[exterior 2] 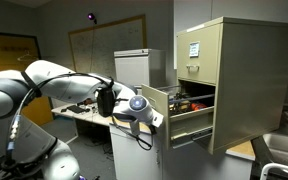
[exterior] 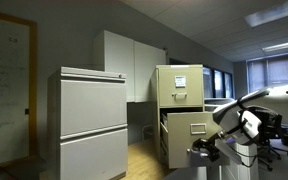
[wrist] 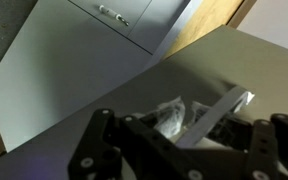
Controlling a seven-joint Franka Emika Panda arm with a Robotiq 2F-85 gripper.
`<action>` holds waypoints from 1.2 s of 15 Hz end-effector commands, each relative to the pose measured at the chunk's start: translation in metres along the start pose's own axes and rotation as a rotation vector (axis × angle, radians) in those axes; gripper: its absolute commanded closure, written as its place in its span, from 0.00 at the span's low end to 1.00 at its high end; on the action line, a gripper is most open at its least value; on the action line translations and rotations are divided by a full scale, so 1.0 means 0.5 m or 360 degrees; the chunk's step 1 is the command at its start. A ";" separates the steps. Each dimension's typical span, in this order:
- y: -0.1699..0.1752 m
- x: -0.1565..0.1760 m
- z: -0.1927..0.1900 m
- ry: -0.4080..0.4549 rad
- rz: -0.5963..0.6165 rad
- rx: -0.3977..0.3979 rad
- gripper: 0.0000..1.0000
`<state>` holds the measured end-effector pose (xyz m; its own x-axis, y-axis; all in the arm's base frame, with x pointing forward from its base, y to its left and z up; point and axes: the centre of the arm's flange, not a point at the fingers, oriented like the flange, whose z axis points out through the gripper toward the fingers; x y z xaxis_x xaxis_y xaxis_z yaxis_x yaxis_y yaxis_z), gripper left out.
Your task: Open the bottom drawer on the beige filing cabinet
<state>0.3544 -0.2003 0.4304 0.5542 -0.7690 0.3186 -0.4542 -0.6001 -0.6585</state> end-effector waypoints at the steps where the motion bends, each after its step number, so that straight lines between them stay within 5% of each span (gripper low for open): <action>1: 0.072 -0.147 0.029 -0.0029 -0.0089 -0.0050 0.48; 5: 0.079 -0.205 0.014 0.0125 -0.0123 -0.0004 0.27; 9: 0.073 -0.184 0.006 0.0244 -0.0144 0.0040 0.02; 18: -0.003 -0.192 -0.082 0.0585 -0.0338 -0.0033 0.00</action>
<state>0.3170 -0.1705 0.4090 0.3858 -0.7285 0.5661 -0.4365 -0.6847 -0.5836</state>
